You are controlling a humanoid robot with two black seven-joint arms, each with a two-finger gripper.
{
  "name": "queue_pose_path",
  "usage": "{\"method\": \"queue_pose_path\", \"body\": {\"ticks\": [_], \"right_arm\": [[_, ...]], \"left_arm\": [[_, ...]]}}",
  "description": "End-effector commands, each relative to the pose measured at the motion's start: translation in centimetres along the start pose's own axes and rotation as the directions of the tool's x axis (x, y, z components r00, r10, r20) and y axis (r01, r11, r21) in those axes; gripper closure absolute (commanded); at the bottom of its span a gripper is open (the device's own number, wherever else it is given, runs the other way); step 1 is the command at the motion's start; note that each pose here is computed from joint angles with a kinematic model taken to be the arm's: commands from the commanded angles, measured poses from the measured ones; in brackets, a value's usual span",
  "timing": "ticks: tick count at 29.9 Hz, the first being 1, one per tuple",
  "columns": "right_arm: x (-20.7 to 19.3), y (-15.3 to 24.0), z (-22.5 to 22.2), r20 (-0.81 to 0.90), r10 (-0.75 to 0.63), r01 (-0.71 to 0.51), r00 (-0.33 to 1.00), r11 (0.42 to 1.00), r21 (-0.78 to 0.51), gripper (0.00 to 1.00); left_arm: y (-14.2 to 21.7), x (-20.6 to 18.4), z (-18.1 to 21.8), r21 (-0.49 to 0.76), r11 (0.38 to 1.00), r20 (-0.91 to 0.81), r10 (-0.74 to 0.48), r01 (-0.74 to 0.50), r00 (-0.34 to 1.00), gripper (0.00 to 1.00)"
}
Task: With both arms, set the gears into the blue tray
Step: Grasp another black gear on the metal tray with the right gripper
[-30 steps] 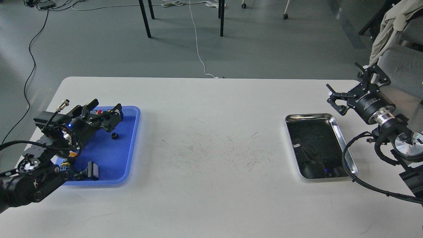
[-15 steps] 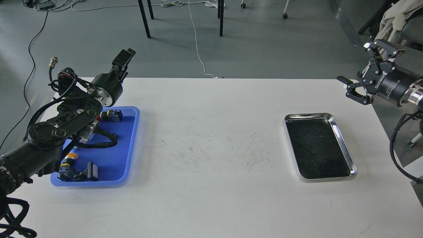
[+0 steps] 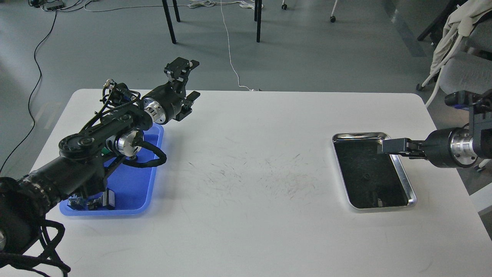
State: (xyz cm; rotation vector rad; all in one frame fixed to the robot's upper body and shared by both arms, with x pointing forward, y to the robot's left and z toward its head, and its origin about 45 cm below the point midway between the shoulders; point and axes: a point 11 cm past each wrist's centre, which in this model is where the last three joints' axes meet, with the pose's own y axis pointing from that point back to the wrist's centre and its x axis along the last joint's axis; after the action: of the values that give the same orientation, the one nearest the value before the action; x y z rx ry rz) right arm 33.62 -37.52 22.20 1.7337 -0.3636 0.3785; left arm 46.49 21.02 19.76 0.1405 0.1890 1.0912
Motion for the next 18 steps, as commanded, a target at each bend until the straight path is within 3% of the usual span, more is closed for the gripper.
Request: {"method": "queue_pose_path", "body": {"ticks": [1,18], "right_arm": [[-0.6,-1.6,0.8,-0.016,-0.033,0.033,0.999,0.999,-0.039,0.03],[-2.1,-7.8,-1.7,-0.042,-0.116,0.115,0.992,0.993,-0.04,0.09]], "left_arm": [[0.0,0.1,0.1,-0.005,1.0,-0.001,0.008,-0.008,1.0,0.03],[0.1,0.3,0.3,-0.017,1.0,-0.004,0.013,-0.013,1.0,0.03]]}}
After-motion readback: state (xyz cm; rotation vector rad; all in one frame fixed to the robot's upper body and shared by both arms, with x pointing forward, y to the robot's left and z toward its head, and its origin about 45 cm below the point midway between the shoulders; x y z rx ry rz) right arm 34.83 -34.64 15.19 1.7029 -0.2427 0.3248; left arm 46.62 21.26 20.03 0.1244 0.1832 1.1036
